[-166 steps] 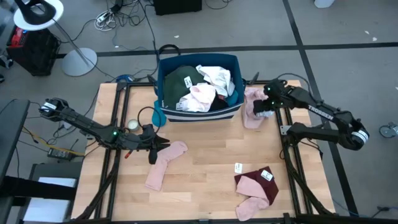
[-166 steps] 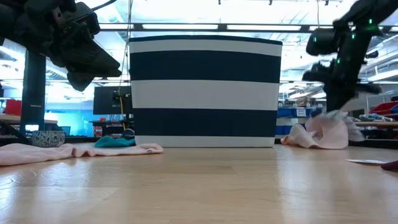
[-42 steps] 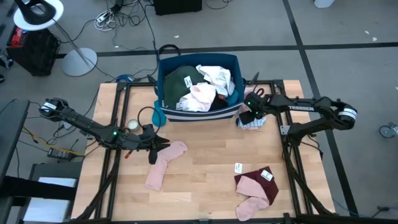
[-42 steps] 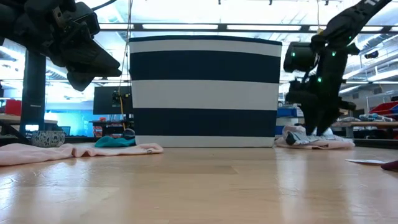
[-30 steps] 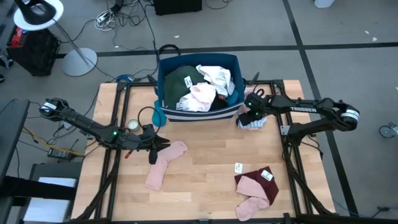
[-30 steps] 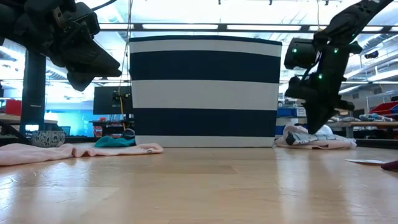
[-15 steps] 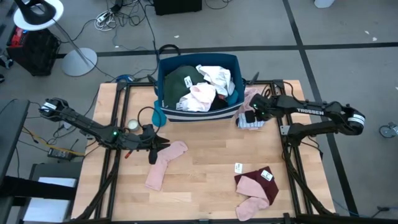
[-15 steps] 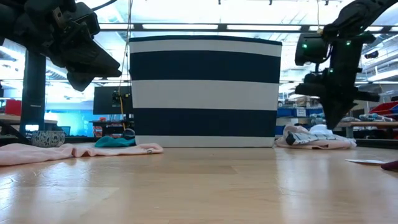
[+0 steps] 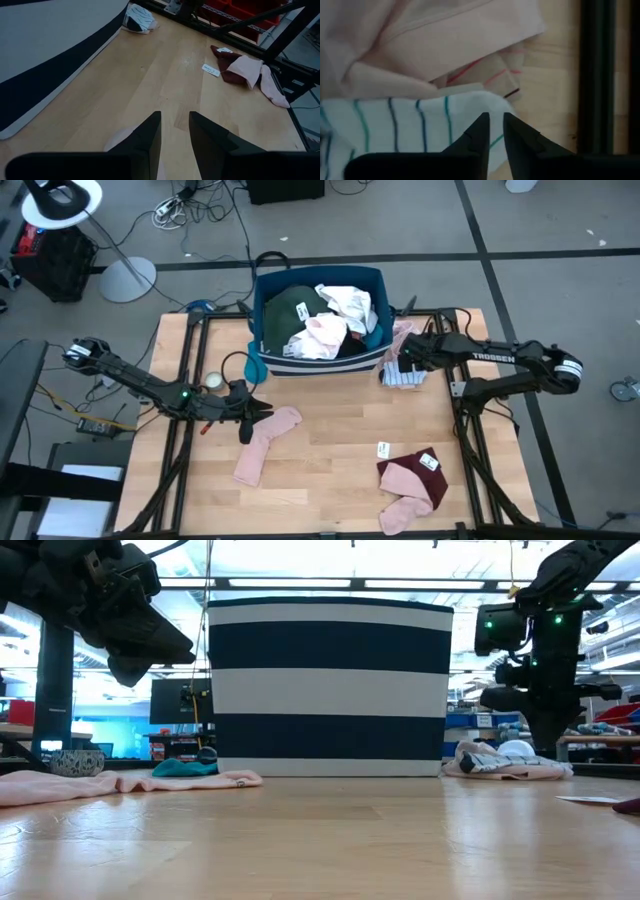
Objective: Sort clothes
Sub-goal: Put the white sock into the blue laundry bin
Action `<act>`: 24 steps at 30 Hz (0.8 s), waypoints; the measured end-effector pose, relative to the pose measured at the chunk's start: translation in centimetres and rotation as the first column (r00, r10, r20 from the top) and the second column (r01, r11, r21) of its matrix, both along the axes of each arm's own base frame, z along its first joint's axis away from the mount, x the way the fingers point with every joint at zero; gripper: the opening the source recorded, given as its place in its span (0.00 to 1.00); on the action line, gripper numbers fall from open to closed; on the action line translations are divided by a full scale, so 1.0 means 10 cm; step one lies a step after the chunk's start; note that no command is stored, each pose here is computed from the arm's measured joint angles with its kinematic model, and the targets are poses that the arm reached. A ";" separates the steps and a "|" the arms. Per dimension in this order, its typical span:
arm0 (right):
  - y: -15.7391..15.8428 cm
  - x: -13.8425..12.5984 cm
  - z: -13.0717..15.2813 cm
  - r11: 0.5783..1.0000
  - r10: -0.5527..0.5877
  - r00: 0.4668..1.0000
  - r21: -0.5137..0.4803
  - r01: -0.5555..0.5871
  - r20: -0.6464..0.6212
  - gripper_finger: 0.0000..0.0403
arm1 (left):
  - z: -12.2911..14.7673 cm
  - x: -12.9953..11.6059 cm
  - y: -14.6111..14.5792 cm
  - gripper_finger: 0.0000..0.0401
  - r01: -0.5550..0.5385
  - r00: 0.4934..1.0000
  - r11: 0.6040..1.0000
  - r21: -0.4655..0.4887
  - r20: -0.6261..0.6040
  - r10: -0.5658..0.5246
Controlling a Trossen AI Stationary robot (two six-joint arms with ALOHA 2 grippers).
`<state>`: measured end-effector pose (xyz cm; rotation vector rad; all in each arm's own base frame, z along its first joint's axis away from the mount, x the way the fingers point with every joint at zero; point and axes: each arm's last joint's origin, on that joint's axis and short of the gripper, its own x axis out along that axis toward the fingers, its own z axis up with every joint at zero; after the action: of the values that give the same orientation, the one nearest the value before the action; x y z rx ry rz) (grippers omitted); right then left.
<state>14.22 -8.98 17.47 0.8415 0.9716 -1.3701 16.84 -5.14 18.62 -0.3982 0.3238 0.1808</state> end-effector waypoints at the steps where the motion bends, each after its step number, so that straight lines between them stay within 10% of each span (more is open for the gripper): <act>1: -0.01 0.00 -0.01 1.000 -0.010 1.000 -0.014 0.009 -0.013 0.16 | 0.00 0.00 0.00 0.26 0.000 1.000 1.000 0.000 0.000 0.000; 14: -0.07 0.01 -0.35 0.998 -0.025 0.999 0.059 0.027 -0.024 0.40 | 0.00 0.00 0.00 0.26 0.000 1.000 1.000 -0.001 0.000 0.000; 24: -0.07 0.01 -0.39 0.997 -0.001 1.000 0.075 0.000 0.009 0.03 | 0.00 0.00 0.00 0.26 0.000 1.000 1.000 -0.001 0.000 0.000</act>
<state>14.33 -9.68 13.58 0.9034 1.0212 -1.3360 16.84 -5.14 18.62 -0.3990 0.3241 0.1810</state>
